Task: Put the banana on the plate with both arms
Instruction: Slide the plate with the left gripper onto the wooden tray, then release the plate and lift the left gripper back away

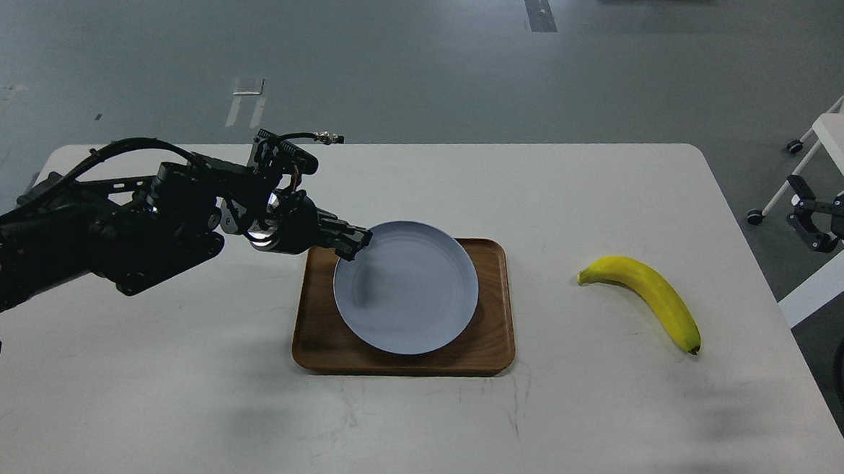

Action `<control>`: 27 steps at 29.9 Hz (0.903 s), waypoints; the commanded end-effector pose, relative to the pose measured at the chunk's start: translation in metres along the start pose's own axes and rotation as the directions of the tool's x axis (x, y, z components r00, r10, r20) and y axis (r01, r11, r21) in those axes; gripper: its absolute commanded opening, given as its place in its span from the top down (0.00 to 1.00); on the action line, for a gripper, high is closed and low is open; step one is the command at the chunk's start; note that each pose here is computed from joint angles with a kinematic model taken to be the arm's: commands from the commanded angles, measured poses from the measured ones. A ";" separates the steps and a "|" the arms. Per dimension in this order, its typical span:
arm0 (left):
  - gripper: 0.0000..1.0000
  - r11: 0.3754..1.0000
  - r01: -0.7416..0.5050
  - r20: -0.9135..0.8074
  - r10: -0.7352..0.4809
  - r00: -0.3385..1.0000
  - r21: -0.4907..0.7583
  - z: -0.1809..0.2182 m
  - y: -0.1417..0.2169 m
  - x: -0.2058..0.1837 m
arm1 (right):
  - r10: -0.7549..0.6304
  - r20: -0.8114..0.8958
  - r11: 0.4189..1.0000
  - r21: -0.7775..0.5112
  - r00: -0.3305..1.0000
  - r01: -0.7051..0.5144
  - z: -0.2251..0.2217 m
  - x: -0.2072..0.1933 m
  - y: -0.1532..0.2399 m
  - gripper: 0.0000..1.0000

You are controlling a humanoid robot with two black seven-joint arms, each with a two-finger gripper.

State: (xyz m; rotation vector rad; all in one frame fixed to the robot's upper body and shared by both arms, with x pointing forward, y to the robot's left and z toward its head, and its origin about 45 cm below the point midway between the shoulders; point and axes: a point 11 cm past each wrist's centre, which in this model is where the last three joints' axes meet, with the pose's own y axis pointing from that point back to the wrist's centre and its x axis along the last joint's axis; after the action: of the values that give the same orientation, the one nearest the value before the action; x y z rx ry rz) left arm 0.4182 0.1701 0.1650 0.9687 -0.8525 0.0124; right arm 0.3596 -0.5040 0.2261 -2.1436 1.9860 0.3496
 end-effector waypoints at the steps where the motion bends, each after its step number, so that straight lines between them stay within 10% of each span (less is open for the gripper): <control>1: 1.00 1.000 0.008 -0.018 -0.008 1.000 0.008 -0.002 -0.007 -0.007 | 0.000 0.000 1.000 -0.002 1.000 0.000 0.001 0.000 0.000 0.00; 8: 1.00 1.000 0.018 -0.064 -0.017 0.998 0.015 -0.004 -0.018 -0.022 | 0.001 -0.001 1.000 -0.005 1.000 -0.001 0.002 0.000 0.001 0.00; 14: 0.01 1.000 -0.011 -0.117 0.010 0.993 -0.009 0.001 -0.021 -0.017 | 0.002 -0.001 1.000 -0.009 1.000 -0.002 0.003 0.001 0.002 0.00; 21: 0.01 0.983 -0.175 -0.338 0.147 0.930 -0.052 -0.003 -0.002 0.019 | 0.004 -0.001 1.000 -0.008 1.000 -0.004 0.003 0.001 0.002 0.00; 27: 0.01 0.835 -0.549 -0.800 0.341 0.493 0.018 -0.047 0.064 0.071 | 0.002 0.000 1.000 -0.008 1.000 -0.002 0.003 0.001 0.002 0.00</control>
State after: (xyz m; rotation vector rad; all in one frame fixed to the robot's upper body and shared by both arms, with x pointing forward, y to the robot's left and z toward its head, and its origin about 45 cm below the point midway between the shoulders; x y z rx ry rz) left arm 0.4559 0.1878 0.2113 0.6003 -0.4265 0.5198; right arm 0.3576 -0.5045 0.2232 -2.1457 1.9917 0.3581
